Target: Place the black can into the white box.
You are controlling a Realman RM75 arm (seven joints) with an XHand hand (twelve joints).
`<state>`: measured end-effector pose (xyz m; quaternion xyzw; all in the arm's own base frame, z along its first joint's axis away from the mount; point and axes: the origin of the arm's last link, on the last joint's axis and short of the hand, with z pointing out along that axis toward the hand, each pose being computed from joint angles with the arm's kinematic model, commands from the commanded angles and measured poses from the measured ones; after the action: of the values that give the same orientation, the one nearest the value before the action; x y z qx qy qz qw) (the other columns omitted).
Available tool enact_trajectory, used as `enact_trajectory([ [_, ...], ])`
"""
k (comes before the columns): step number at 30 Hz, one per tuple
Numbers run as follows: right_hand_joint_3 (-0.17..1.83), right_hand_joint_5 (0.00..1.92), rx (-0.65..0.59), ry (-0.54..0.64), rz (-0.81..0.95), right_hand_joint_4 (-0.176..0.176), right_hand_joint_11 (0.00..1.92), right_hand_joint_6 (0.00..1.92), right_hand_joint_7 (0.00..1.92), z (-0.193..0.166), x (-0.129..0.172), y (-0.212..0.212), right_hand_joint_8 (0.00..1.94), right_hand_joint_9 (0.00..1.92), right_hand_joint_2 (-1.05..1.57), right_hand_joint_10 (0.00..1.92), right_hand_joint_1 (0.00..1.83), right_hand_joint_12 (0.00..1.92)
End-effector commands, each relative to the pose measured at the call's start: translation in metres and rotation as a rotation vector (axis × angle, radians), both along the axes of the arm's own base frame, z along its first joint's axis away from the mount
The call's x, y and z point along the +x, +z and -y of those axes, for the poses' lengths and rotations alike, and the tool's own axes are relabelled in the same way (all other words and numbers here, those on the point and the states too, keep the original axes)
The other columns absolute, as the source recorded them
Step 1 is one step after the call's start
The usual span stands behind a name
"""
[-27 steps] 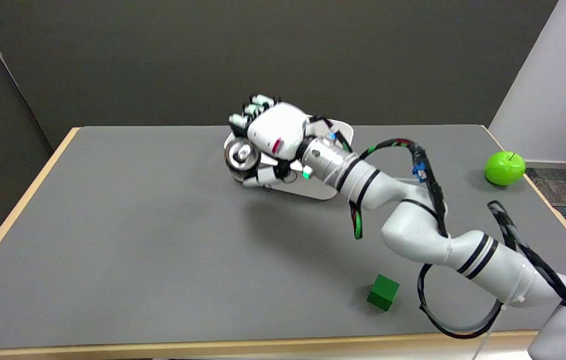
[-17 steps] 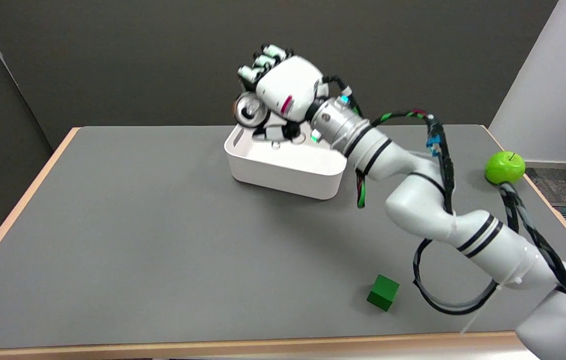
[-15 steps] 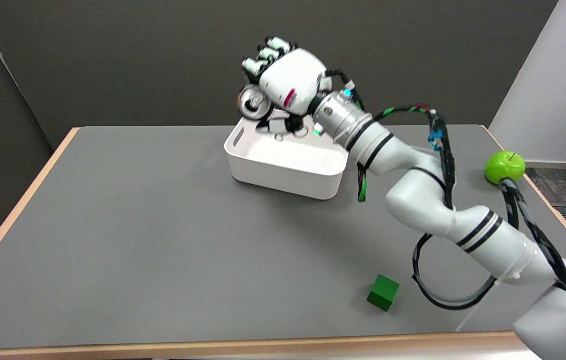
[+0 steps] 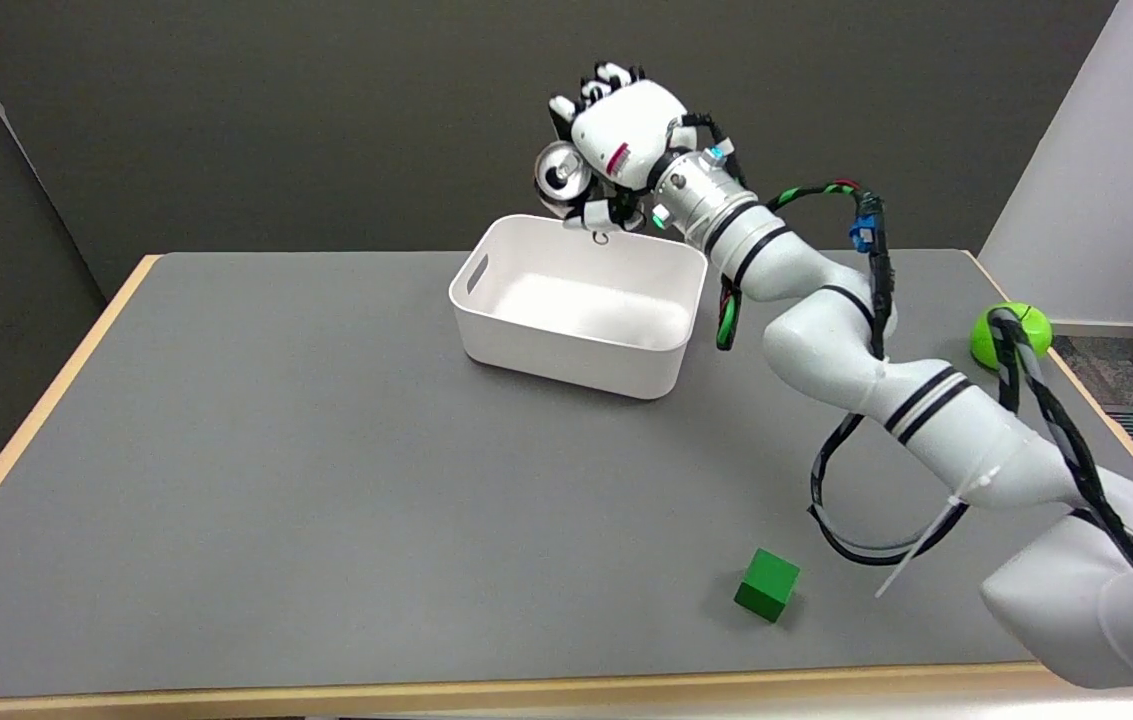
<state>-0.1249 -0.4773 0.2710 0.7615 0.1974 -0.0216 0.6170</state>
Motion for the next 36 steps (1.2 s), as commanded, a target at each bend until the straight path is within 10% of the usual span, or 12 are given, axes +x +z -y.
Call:
enact_trajectory([
  [1,0.15,0.58,-0.081,-0.196,0.112,-0.073,0.2,1.74,0.68,0.021,-0.066,0.026,1.33,0.39,1.25,0.86,1.12,1.25],
  [14,0.16,0.58,-0.061,-0.22,0.303,-0.067,0.23,1.73,0.7,-0.004,-0.071,0.032,1.33,0.43,1.24,0.9,1.12,1.31],
  [17,0.92,0.44,-0.058,-0.245,0.318,0.145,0.21,0.97,0.58,-0.005,-0.068,0.035,0.76,0.42,0.7,0.87,0.72,1.29],
  [21,0.91,0.29,-0.047,-0.3,0.322,0.114,0.01,0.55,0.43,-0.004,-0.067,0.034,0.44,0.26,0.59,0.68,0.5,1.1],
  [36,0.9,0.08,-0.011,-0.154,0.423,0.057,0.0,0.39,0.09,-0.008,-0.038,0.031,0.3,0.02,0.46,0.24,0.3,0.68],
])
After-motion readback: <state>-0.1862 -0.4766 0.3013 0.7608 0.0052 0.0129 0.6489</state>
